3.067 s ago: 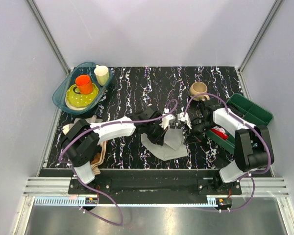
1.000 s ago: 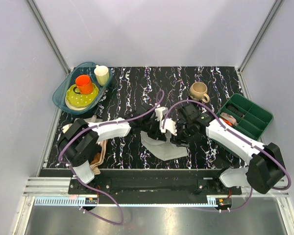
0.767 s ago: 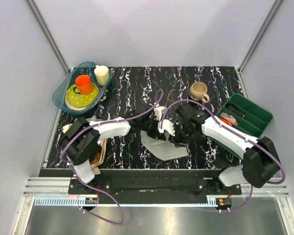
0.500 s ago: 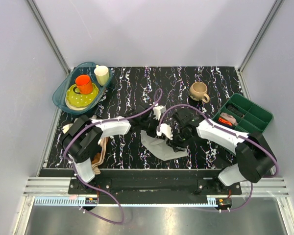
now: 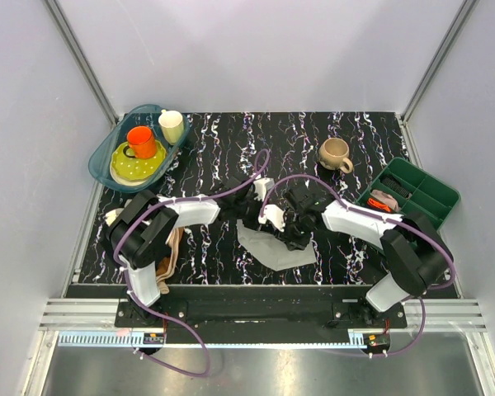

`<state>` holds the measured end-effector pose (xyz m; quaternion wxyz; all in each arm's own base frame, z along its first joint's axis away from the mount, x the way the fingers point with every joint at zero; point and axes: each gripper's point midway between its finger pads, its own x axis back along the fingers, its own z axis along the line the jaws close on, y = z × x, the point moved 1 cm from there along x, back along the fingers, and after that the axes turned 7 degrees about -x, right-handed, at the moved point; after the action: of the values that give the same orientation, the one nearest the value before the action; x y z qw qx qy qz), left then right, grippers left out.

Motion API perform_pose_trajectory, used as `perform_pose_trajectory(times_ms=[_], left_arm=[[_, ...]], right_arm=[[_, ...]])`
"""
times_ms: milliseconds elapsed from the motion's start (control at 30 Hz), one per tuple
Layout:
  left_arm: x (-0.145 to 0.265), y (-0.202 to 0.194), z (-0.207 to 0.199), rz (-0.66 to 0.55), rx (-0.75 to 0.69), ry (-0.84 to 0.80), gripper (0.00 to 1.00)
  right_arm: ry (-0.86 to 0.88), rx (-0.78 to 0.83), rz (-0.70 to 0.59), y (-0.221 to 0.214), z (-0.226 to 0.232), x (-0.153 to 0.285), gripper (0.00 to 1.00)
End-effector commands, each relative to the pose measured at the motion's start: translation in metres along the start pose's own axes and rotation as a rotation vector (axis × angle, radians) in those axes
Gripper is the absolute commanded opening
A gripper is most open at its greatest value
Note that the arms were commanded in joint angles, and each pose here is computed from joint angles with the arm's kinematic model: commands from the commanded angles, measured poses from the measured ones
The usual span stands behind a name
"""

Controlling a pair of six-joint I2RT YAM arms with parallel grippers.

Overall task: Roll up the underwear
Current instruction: Fold the underwear at the center of the board.

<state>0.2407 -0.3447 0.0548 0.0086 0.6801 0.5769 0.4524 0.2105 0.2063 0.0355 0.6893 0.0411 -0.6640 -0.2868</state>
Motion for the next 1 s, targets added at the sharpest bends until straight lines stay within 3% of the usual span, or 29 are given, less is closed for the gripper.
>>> perform_pose_trajectory(times_ms=[0, 200, 567, 867, 967], left_arm=[[-0.003, 0.013, -0.021, -0.048, -0.067, -0.093, 0.00], [-0.002, 0.013, -0.021, -0.046, -0.064, -0.096, 0.00], [-0.001, 0.011, -0.021, -0.044, -0.053, -0.100, 0.00], [0.006, 0.017, -0.027, -0.047, -0.071, -0.102, 0.00], [0.006, 0.016, -0.026, -0.042, -0.068, -0.097, 0.00]], right_arm=[[-0.056, -0.023, -0.001, 0.004, -0.010, -0.010, 0.30], [-0.082, -0.029, 0.008, 0.001, -0.014, -0.011, 0.14], [-0.081, -0.040, 0.007, 0.003, -0.013, -0.008, 0.00], [-0.106, -0.007, 0.001, 0.007, -0.011, 0.017, 0.01], [-0.119, -0.025, 0.008, 0.006, -0.013, 0.013, 0.23]])
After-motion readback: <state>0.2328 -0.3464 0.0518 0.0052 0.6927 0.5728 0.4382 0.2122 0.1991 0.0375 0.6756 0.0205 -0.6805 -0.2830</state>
